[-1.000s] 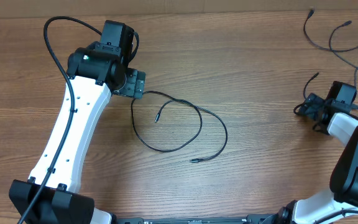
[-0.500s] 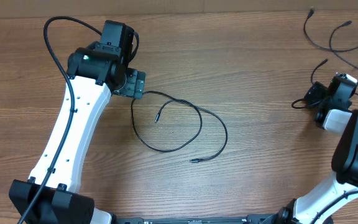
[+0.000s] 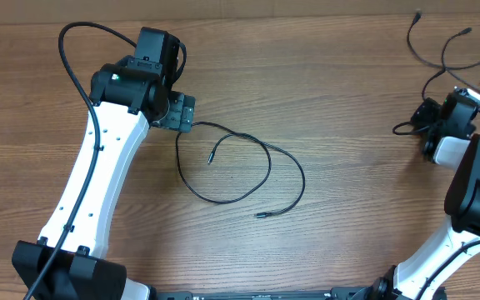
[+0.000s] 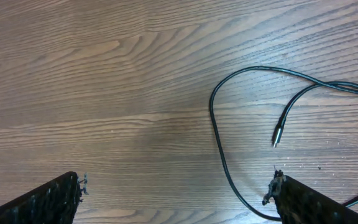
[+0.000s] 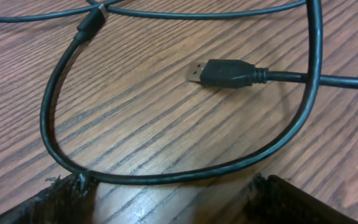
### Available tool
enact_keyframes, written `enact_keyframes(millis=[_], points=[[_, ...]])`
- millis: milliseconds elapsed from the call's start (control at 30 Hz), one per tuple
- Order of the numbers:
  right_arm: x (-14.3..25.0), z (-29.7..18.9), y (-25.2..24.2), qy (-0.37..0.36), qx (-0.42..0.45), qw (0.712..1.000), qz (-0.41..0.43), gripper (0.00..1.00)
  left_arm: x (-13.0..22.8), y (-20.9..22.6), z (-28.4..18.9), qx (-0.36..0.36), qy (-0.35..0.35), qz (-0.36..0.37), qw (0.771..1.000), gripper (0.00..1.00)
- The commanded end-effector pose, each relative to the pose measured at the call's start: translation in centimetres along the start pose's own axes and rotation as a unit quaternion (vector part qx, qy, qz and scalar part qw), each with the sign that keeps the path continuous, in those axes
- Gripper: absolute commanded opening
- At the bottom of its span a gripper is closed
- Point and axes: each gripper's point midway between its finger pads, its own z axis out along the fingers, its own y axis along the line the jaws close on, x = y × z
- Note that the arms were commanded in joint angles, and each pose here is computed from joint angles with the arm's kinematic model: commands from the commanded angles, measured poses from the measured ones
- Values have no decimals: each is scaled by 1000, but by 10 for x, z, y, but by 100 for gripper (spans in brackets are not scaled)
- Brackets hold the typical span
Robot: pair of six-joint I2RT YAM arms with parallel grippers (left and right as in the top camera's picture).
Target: Untangle cables
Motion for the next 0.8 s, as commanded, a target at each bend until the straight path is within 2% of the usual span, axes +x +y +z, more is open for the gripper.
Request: enact_keyframes(millis=[0,167,333,500,667,767], points=[[80,11,-7,116,1,993,-4,100,1,1,3,-6,3,9,1000,100],[106,-15,-12,198,13,980,25,100,1,1,3,-6,3,9,1000,100],[112,-47,5,256,-42,965,38,100,1,1,3,-6,3,9,1000,100],[80,-90,25,255,-105,960,52,100,1,1,3,-6,3,9,1000,100],[39,-159,48,228,-183,955,54,100,1,1,3,-6,3,9,1000,99],[25,-201,71,218,-251,942,52,100,1,1,3,-6,3,9,1000,100]])
